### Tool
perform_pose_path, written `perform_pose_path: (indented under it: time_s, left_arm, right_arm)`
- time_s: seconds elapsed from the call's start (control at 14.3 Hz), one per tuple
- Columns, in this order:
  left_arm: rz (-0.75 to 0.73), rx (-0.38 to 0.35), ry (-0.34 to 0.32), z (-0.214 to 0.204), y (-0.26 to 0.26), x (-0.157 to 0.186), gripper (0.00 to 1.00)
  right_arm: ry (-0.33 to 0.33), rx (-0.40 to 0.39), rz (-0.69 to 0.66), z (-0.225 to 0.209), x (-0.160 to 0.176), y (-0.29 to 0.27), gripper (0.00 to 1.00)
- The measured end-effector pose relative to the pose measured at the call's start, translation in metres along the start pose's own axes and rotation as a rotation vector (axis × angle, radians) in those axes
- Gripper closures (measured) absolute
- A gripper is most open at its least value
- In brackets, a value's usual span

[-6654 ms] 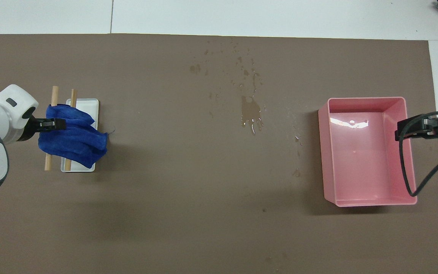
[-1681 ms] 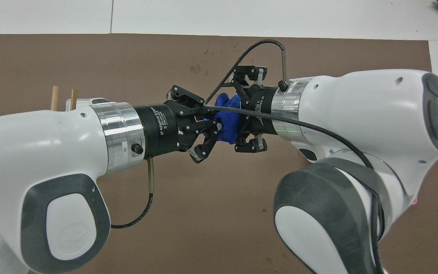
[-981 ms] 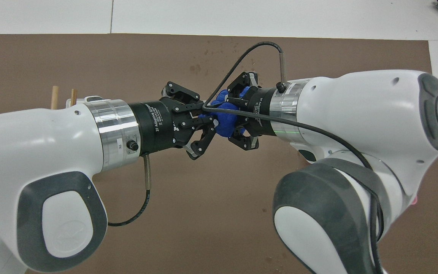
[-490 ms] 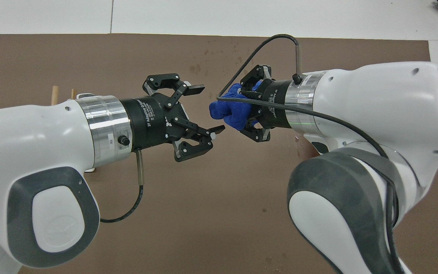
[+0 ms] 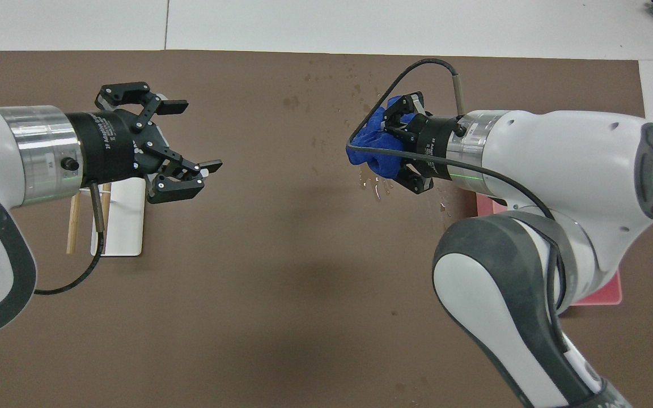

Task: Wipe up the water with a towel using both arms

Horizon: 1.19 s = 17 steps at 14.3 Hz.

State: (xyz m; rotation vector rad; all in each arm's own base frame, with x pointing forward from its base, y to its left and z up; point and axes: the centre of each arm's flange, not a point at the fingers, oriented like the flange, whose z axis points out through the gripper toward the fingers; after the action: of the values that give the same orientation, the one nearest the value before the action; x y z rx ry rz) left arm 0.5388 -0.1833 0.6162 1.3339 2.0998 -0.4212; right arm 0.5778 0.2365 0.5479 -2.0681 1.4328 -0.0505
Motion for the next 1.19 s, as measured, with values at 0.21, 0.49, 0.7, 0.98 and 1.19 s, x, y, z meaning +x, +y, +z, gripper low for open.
perform_pose_path:
  time_s: [0.21,0.49,0.7,0.98,1.19]
  left_arm:
    - [0.230,-0.006,0.077,-0.014,0.021,0.026,0.00]
    - [0.768,0.091,0.288,-0.034,0.040,0.066,0.00]
    - [1.096,0.185,0.416,-0.053,0.053,0.088,0.00]
    - [1.474,0.369,0.476,-0.077,0.067,0.115,0.00]
    - [1.682,0.505,0.494,-0.085,0.067,0.119,0.00]
  right_arm:
    - [0.048,0.046,-0.127,0.038,0.022,0.005,0.78]
    - [0.117,0.049,-0.284,0.102,0.047,0.007,0.78]
    - [0.151,0.009,-0.462,0.140,0.063,0.016,0.78]
    - [0.151,-0.068,-0.644,0.171,0.085,0.034,0.78]
    - [0.134,-0.127,-0.666,0.204,0.088,0.054,0.78]
